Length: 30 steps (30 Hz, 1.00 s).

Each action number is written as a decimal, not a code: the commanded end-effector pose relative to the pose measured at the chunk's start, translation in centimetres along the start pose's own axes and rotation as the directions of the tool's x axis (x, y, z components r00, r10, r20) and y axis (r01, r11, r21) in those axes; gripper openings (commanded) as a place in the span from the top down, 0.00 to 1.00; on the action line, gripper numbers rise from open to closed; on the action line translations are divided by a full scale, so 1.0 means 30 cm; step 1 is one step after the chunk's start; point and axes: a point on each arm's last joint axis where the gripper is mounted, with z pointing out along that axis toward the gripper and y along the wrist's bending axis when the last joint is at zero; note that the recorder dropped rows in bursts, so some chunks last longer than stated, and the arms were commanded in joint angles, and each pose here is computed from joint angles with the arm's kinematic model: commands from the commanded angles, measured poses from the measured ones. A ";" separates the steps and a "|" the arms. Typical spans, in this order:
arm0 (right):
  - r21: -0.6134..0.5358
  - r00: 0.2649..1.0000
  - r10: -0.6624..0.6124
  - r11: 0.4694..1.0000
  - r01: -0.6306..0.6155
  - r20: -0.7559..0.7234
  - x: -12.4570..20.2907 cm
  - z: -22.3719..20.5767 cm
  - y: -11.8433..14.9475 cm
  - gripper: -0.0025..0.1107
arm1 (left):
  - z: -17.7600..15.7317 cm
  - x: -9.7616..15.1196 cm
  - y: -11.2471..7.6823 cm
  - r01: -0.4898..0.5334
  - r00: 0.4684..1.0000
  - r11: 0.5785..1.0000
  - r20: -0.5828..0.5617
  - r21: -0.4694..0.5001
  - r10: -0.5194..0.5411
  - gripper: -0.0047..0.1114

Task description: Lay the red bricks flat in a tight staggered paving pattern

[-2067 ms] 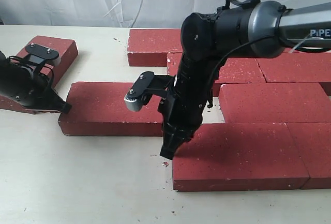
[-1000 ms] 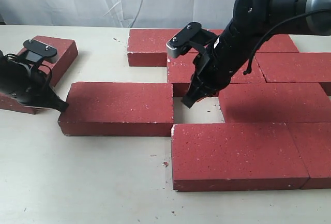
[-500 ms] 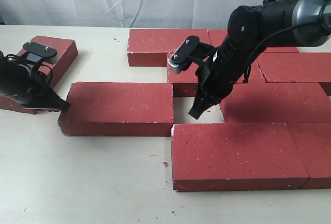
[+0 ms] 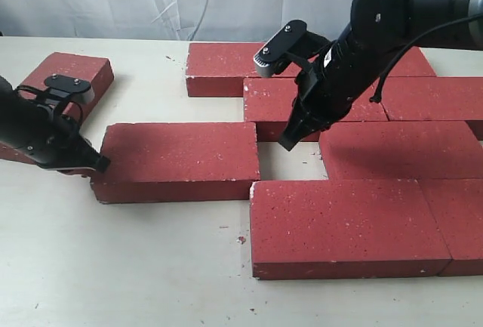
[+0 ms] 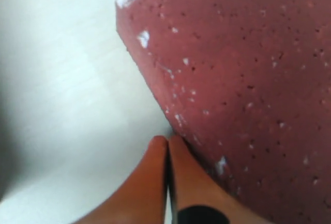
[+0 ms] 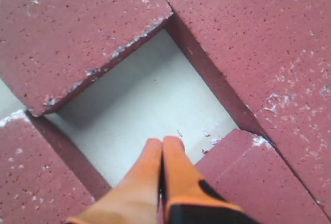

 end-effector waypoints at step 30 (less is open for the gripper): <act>0.388 0.983 0.154 0.904 -0.181 0.099 0.161 -0.109 -0.153 0.98 | -0.035 -0.031 -0.012 -0.004 0.998 0.999 0.069 -0.038 0.007 0.96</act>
